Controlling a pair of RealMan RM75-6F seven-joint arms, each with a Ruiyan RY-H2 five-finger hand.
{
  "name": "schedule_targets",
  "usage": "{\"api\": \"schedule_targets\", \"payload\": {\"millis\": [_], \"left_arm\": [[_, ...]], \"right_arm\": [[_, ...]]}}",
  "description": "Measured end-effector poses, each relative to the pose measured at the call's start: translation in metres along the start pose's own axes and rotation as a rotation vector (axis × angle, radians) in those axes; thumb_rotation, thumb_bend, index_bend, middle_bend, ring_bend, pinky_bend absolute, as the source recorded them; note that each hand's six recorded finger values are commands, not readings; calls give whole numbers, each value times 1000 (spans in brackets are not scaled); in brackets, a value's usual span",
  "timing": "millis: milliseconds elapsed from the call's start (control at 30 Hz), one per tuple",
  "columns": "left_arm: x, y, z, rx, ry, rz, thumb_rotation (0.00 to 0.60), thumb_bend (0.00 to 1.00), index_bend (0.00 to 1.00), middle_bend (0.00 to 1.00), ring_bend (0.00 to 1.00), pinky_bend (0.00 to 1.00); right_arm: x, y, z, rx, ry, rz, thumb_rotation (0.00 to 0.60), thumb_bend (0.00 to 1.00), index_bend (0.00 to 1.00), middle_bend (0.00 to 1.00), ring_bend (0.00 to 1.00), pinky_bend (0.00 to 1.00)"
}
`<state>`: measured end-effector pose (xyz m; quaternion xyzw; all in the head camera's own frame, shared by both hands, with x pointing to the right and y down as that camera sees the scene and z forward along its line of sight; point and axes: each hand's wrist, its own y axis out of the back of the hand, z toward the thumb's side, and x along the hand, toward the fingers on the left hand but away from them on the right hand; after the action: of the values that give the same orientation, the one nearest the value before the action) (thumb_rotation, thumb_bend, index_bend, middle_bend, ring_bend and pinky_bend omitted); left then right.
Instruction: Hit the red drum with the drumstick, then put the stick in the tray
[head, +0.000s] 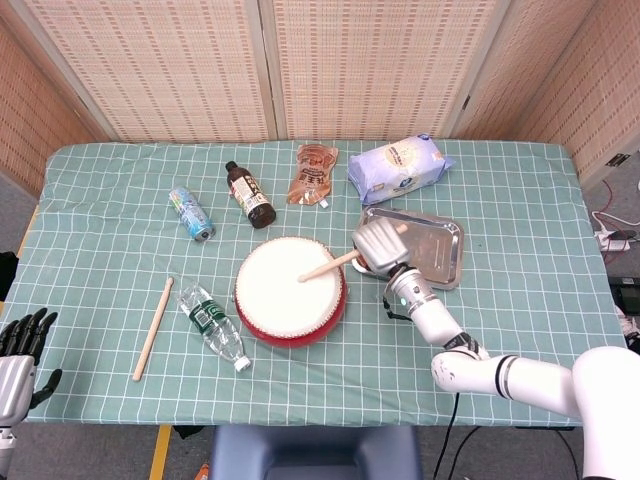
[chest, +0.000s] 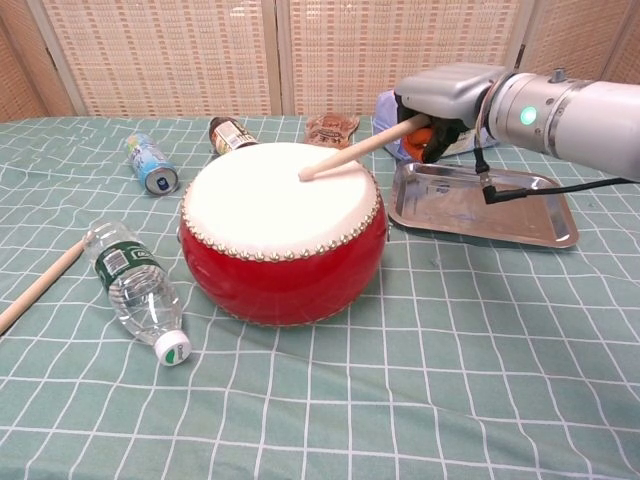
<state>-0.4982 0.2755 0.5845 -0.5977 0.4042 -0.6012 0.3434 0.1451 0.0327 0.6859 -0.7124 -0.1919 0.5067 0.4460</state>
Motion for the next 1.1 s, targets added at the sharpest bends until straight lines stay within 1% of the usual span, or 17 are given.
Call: {"api": "schedule_targets", "payload": {"millis": [100, 133, 233, 300, 333, 433, 567, 633, 733, 833, 900, 967, 1033, 1100], "left_arm": [[0, 0, 1, 1, -3, -1, 600, 293, 0, 0, 0, 17], [0, -1, 2, 1, -4, -2, 600, 293, 0, 0, 0, 17], [0, -1, 4, 0, -8, -3, 600, 292, 0, 0, 0, 17], [0, 0, 4, 1, -9, -2, 600, 292, 0, 0, 0, 17], [0, 0, 4, 2, -8, -2, 600, 292, 0, 0, 0, 17], [0, 0, 4, 3, -6, -2, 600, 293, 0, 0, 0, 17], [0, 0, 5, 5, -8, -6, 600, 293, 0, 0, 0, 17], [0, 0, 6, 6, -9, -7, 600, 293, 0, 0, 0, 17], [-1, -1, 6, 8, -8, -9, 600, 292, 0, 0, 0, 17], [-1, 0, 6, 9, -7, -9, 600, 292, 0, 0, 0, 17], [-1, 0, 6, 10, -6, -10, 600, 292, 0, 0, 0, 17], [-1, -1, 6, 12, -4, -12, 600, 292, 0, 0, 0, 17], [-1, -1, 5, 14, -1, -15, 600, 292, 0, 0, 0, 17], [-2, -1, 5, 15, 3, -16, 600, 293, 0, 0, 0, 17]], "right_arm": [[2, 7, -6, -178, -10, -18, 600, 1000, 1000, 1000, 1000, 1000], [4, 9, -10, -258, -17, -21, 600, 1000, 1000, 1000, 1000, 1000], [8, 10, -24, -427, -43, -14, 600, 1000, 1000, 1000, 1000, 1000], [10, 6, -35, -487, -71, 1, 600, 1000, 1000, 1000, 1000, 1000], [12, 2, -45, -510, -99, 16, 600, 1000, 1000, 1000, 1000, 1000], [16, -11, -73, -515, -181, 45, 600, 1000, 1000, 1000, 1000, 1000], [19, -28, -104, -492, -263, 68, 600, 999, 1000, 1000, 999, 1000], [19, -39, -117, -482, -298, 82, 600, 977, 1000, 999, 972, 984], [19, -54, -130, -476, -336, 97, 600, 932, 1000, 971, 906, 953], [18, -68, -135, -477, -358, 111, 600, 913, 1000, 944, 870, 939], [18, -74, -136, -477, -363, 118, 600, 878, 1000, 898, 814, 891], [16, -79, -137, -473, -370, 121, 600, 843, 991, 847, 752, 807], [13, -86, -139, -469, -381, 125, 600, 809, 943, 794, 691, 727], [9, -91, -141, -462, -394, 125, 600, 763, 849, 720, 618, 648]]}}
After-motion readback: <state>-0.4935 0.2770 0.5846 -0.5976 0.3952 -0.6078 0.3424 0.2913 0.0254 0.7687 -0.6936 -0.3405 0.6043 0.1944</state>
